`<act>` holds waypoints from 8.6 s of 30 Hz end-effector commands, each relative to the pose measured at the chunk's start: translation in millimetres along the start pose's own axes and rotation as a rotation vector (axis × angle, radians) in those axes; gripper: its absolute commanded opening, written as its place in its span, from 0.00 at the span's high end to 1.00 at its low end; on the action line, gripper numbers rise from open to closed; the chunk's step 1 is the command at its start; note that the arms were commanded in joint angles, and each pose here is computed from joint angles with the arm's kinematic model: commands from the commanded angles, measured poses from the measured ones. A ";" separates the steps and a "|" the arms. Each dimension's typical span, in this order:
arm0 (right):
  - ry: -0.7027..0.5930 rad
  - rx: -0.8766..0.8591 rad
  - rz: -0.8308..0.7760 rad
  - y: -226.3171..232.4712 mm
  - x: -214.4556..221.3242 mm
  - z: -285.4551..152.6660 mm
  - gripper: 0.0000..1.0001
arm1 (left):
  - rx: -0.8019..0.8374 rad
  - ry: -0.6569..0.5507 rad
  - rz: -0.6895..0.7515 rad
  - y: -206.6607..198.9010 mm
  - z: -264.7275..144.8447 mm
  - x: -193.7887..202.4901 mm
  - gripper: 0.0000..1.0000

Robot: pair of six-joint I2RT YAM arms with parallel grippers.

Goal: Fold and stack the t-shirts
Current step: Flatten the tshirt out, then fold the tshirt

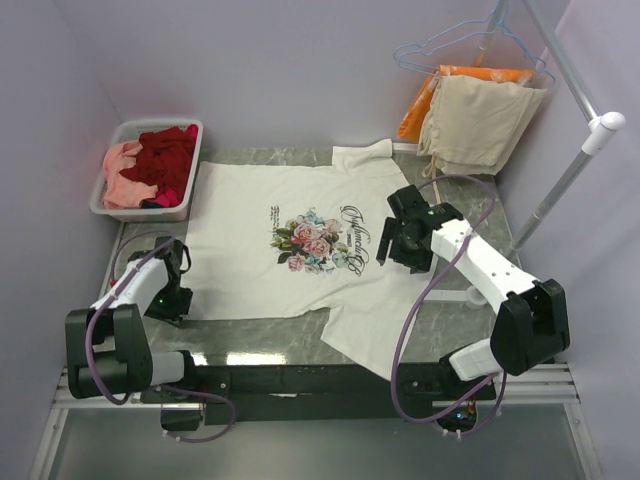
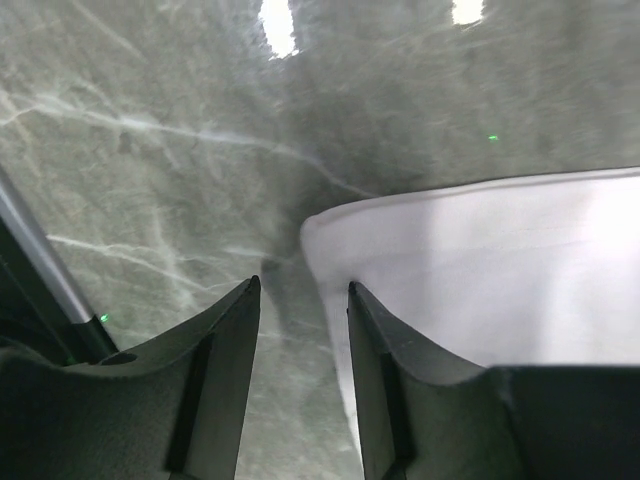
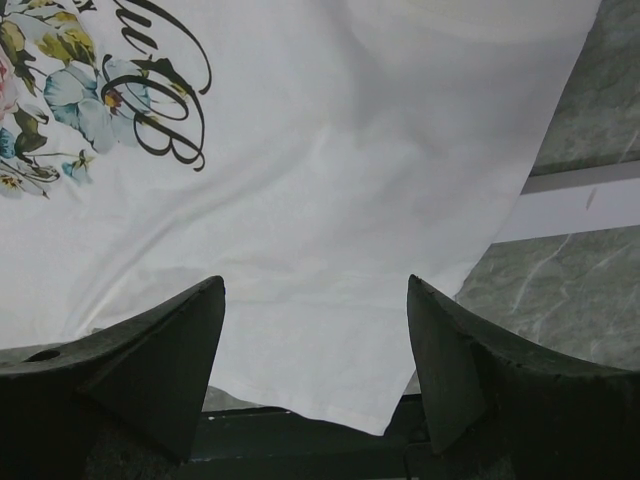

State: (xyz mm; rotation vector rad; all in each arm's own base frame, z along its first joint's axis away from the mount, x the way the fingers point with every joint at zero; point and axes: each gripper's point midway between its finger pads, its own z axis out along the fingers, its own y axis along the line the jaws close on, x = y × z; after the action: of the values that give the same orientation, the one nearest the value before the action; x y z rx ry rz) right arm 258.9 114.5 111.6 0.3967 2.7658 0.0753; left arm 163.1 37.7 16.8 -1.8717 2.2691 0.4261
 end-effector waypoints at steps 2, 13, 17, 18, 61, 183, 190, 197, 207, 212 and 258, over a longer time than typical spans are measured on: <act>-0.037 -0.005 0.015 6.9 -14.8 -8.0 0.20 | 0.107 -0.067 -0.035 -19.2 -18.3 -20.3 0.54; -0.031 0.008 0.000 8.3 -18.1 -3.6 0.20 | 0.058 -0.049 -0.024 -13.3 -2.6 -13.7 0.53; -0.032 0.017 -0.005 7.0 -19.0 -4.5 0.21 | 0.035 -0.032 -0.020 -12.7 9.4 -7.9 0.53; -0.030 0.017 -0.007 7.1 -18.9 -4.5 0.21 | 0.028 -0.022 -0.017 -13.5 12.4 -5.9 0.53; 0.141 0.061 -0.094 -29.8 106.9 12.6 0.26 | 0.335 -0.207 0.028 -81.7 -84.2 -78.0 0.99; -0.185 0.217 0.083 -20.3 -74.1 -1.9 1.00 | 0.136 -0.360 0.195 -215.3 -70.9 -86.7 0.99; -0.163 0.235 0.088 -16.2 -85.3 9.1 1.00 | 0.138 -0.334 0.238 -234.2 -55.8 -78.8 0.99; -0.112 0.274 0.110 -17.5 -88.6 24.8 1.00 | 0.149 -0.320 0.293 -257.6 -45.0 -73.2 0.99; -0.141 0.189 0.159 -1.1 -98.7 34.2 0.60 | 0.407 -0.400 0.284 -287.4 -90.6 -85.9 0.31; -0.189 0.156 0.153 3.2 -108.2 28.3 0.59 | 0.486 -0.443 0.309 -293.3 -118.6 -85.5 0.25; 0.141 -0.002 -0.173 82.7 18.3 83.4 0.58 | 0.536 -0.131 0.812 -272.4 -103.5 91.3 0.26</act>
State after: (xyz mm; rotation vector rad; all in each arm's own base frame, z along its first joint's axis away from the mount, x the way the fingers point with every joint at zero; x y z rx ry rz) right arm 294.7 196.8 41.3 0.1715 2.9271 0.1109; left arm 419.4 -138.5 53.8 -0.6282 2.6230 -0.0607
